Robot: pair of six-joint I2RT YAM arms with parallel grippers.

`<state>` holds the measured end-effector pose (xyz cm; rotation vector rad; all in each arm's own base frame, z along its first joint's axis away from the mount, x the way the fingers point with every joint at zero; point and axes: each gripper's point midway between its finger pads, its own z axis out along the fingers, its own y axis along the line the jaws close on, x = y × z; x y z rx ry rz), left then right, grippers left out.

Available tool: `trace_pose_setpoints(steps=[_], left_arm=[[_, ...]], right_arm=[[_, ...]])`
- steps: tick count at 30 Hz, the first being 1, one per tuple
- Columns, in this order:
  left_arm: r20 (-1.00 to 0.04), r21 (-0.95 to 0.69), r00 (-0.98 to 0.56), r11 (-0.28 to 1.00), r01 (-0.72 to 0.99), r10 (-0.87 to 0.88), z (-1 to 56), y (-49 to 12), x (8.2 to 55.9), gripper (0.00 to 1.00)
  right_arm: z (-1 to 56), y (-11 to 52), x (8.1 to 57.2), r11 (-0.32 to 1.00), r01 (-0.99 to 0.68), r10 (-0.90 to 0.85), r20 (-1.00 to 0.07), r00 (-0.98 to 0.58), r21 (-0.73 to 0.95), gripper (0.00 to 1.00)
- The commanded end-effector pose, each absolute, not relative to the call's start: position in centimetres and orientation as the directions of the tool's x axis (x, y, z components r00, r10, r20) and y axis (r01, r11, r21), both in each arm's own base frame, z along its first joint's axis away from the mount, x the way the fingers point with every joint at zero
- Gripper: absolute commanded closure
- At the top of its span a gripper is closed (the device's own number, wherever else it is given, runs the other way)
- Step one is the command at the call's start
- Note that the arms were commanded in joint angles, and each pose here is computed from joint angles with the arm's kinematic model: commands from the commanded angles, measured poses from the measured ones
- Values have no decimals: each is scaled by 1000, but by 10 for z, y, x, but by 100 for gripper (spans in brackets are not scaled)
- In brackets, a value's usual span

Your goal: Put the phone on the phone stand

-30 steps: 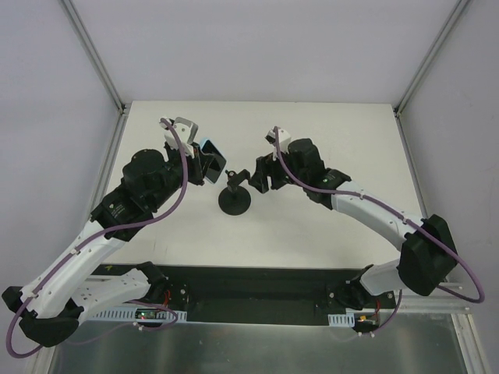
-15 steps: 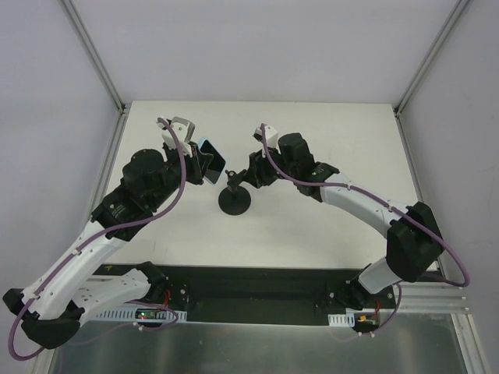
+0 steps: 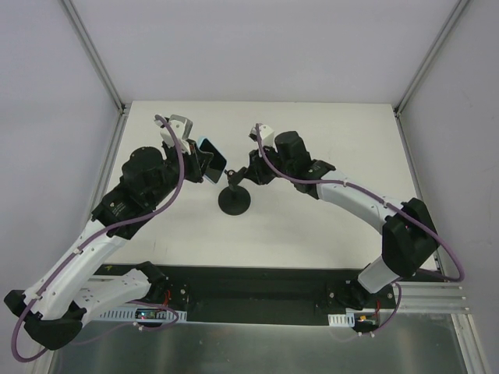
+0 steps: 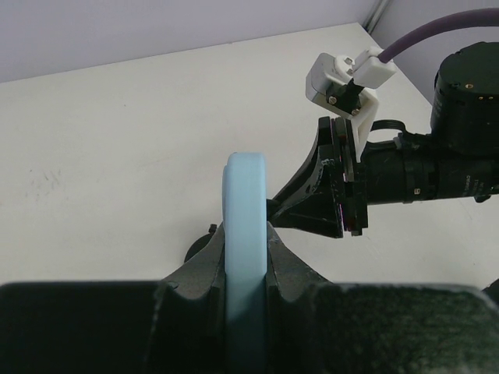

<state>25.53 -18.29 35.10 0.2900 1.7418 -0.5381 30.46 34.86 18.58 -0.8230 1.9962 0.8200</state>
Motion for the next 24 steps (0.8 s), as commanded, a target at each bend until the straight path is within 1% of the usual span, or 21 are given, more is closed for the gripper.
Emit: trace_pose_setpoints(steps=[1, 3, 5, 6, 7, 9, 10, 12, 13, 15, 16, 18, 19, 20, 22, 23, 24], left_arm=[[-971, -239, -148, 835, 496, -190, 386, -186, 260, 100], [-972, -234, -151, 835, 498, -182, 384, -188, 261, 100], [-975, -218, -146, 825, 521, -166, 384, -192, 260, 100], [-977, -211, -146, 801, 560, -155, 385, -198, 256, 100], [-978, -209, -147, 785, 584, -151, 385, -203, 253, 100], [-977, -211, -144, 736, 643, -154, 390, -213, 245, 100], [-977, -213, -153, 693, 689, -148, 391, -221, 237, 100], [-980, -201, -145, 636, 745, -139, 394, -228, 225, 100], [-981, -192, -144, 576, 794, -128, 395, -235, 213, 100], [-986, -155, -101, 523, 838, -131, 402, -237, 200, 100], [-988, -137, -91, 449, 883, -122, 404, -243, 185, 100], [-993, -84, -50, 354, 931, -105, 408, -248, 168, 100], [-994, -67, -38, 308, 949, -98, 410, -251, 161, 100], [-996, -60, -42, 233, 971, -82, 409, -257, 151, 100], [-995, -59, -44, 185, 981, -86, 418, -261, 148, 100], [-996, -73, -68, 90, 993, -59, 412, -269, 140, 100], [-996, -70, -68, 37, 997, -59, 418, -273, 135, 100]], right_arm=[[207, 358, 313, 552, -807, -245, -883, -399, 211, 88], [209, 358, 313, 550, -811, -252, -885, -392, 202, 99], [215, 357, 310, 534, -823, -252, -894, -372, 191, 99], [213, 353, 307, 529, -829, -275, -888, -369, 180, 99], [216, 355, 301, 495, -849, -283, -889, -359, 186, 99], [216, 347, 298, 479, -855, -305, -875, -376, 200, 99], [221, 349, 294, 438, -872, -307, -876, -372, 217, 99], [219, 343, 290, 412, -879, -331, -860, -389, 239, 99], [222, 342, 290, 390, -896, -350, -866, -358, 213, 99], [219, 337, 286, 373, -904, -380, -854, -356, 211, 99], [223, 337, 283, 333, -920, -384, -861, -334, 209, 99], [223, 331, 285, 300, -925, -381, -860, -340, 232, 99], [224, 333, 280, 261, -931, -379, -860, -342, 256, 99], [222, 330, 282, 249, -935, -388, -858, -337, 254, 99], [219, 331, 280, 223, -941, -397, -858, -325, 253, 99], [216, 331, 279, 214, -943, -403, -857, -322, 254, 99], [214, 330, 279, 201, -948, -408, -859, -308, 245, 99]])
